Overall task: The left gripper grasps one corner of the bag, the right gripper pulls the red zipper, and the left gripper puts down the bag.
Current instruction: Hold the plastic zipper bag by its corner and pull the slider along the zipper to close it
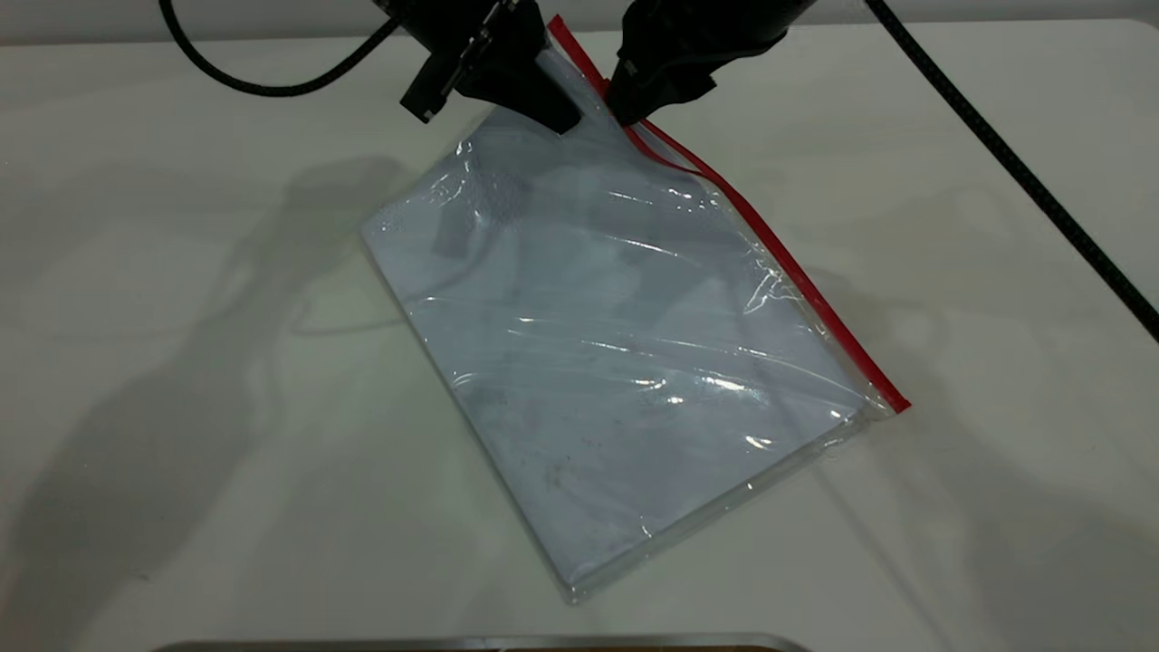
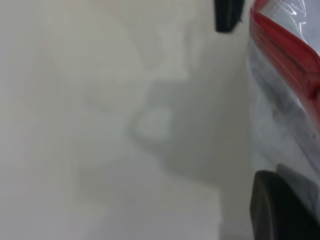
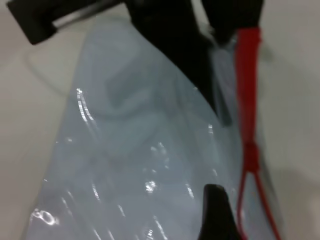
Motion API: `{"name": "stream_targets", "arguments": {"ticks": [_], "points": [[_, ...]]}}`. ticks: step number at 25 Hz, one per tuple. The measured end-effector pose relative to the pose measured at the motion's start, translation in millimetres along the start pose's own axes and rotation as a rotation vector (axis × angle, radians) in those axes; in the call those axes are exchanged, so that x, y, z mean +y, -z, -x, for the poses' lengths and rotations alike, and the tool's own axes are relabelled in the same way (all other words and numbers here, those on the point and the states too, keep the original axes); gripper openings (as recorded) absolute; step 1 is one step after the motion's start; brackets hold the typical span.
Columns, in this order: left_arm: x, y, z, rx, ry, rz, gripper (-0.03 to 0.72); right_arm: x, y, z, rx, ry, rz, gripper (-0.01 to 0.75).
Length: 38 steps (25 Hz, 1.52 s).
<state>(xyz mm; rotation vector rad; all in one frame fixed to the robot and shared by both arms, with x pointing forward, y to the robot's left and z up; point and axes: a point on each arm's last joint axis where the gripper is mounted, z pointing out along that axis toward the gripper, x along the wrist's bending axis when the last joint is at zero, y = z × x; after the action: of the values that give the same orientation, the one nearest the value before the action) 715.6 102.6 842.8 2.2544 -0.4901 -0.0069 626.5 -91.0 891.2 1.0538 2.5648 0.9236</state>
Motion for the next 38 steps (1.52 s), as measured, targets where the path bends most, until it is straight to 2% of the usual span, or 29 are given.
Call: {"name": "stream_targets", "arguments": {"ticks": [6,14,19,38], "points": [[4,-3,-1,0.006,0.0,0.015,0.051,4,0,-3,0.039,-0.017,0.041,0.501],[10,-7,-2,0.01,-0.003,0.037,0.051,8,0,-4,0.052,-0.038,0.084,0.313],[10,-7,-2,0.01,-0.003,0.037,0.051,8,0,-4,0.046,-0.034,0.085,0.229],[9,-7,-3,0.027,0.017,0.054,0.051,0,-10,2,-0.005,-0.051,0.067,0.222]]}}
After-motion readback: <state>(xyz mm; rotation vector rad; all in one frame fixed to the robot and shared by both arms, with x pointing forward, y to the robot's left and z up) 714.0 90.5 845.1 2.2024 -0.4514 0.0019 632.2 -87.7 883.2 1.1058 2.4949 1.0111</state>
